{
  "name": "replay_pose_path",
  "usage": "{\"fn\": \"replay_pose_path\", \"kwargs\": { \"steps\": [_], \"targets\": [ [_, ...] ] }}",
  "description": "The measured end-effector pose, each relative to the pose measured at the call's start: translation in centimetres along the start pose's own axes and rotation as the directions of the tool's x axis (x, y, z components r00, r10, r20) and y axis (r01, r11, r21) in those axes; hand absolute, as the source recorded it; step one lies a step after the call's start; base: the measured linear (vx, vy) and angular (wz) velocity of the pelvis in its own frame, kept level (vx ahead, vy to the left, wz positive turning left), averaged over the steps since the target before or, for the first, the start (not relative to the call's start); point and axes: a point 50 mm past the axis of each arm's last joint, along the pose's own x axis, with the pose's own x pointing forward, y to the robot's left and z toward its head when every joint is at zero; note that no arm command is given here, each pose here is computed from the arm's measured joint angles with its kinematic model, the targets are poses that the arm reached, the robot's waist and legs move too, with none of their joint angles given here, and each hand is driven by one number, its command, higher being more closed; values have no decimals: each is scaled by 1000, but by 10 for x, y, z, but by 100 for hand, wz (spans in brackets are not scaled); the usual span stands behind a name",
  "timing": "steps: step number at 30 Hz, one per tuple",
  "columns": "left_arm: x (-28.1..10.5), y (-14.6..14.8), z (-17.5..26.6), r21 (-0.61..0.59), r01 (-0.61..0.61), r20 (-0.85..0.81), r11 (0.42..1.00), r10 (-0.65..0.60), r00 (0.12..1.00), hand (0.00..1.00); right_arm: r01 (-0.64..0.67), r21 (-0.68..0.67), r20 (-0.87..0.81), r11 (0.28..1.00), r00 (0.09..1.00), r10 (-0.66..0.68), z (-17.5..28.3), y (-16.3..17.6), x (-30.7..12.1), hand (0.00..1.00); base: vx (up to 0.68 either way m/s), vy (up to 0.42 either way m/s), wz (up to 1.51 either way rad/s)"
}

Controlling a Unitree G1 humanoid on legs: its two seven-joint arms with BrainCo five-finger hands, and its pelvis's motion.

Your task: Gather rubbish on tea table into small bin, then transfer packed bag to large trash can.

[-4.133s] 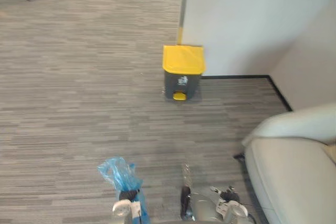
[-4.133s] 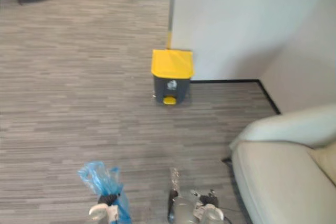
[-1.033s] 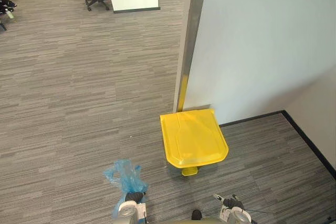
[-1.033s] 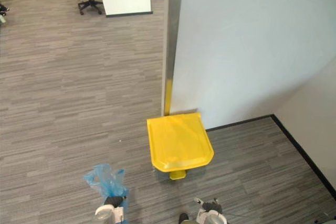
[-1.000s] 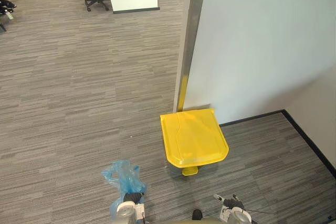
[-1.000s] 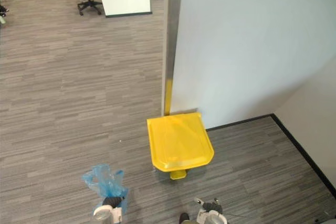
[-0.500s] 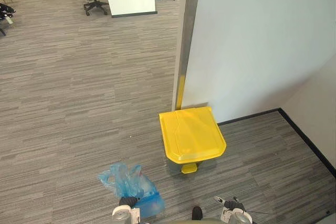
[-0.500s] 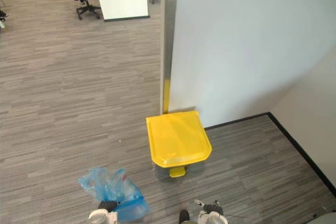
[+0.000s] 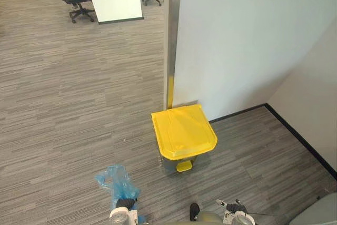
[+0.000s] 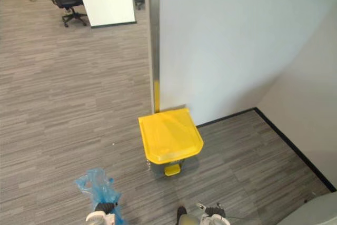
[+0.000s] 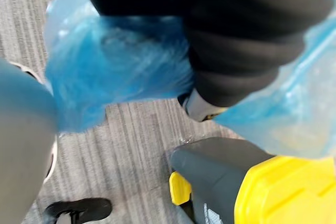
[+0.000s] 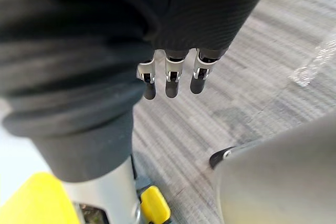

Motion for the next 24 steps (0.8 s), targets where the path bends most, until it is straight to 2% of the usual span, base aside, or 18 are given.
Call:
{"fn": "replay_pose_path", "kwargs": {
  "steps": [6, 10, 15, 20, 24],
  "targets": [
    [3, 2, 11, -2, -5, 28, 1000, 6, 1000, 100, 0, 28, 19, 1000, 1000, 0, 7, 8, 0, 0, 204, -108, 47],
    [5, -17, 28, -46, 34, 62, 998, -31, 998, 100, 41, 118, 47, 992, 998, -46, 22, 0, 3, 0, 346, -136, 25],
    [6, -23, 43, -58, 50, 99, 997, -44, 994, 100, 99, 254, -21, 962, 995, -97, 6, -10, 1, 0, 206, -98, 36],
    [7, -23, 56, -67, 54, 140, 996, -44, 989, 100, 64, 227, 26, 972, 997, -71, 18, -1, 0, 0, 59, -27, 22],
    [4, -26, 75, -32, 69, 219, 997, -61, 974, 100, -37, 157, 181, 987, 983, 8, 57, 22, -4, 0, 137, 20, 13]
  ]
}}
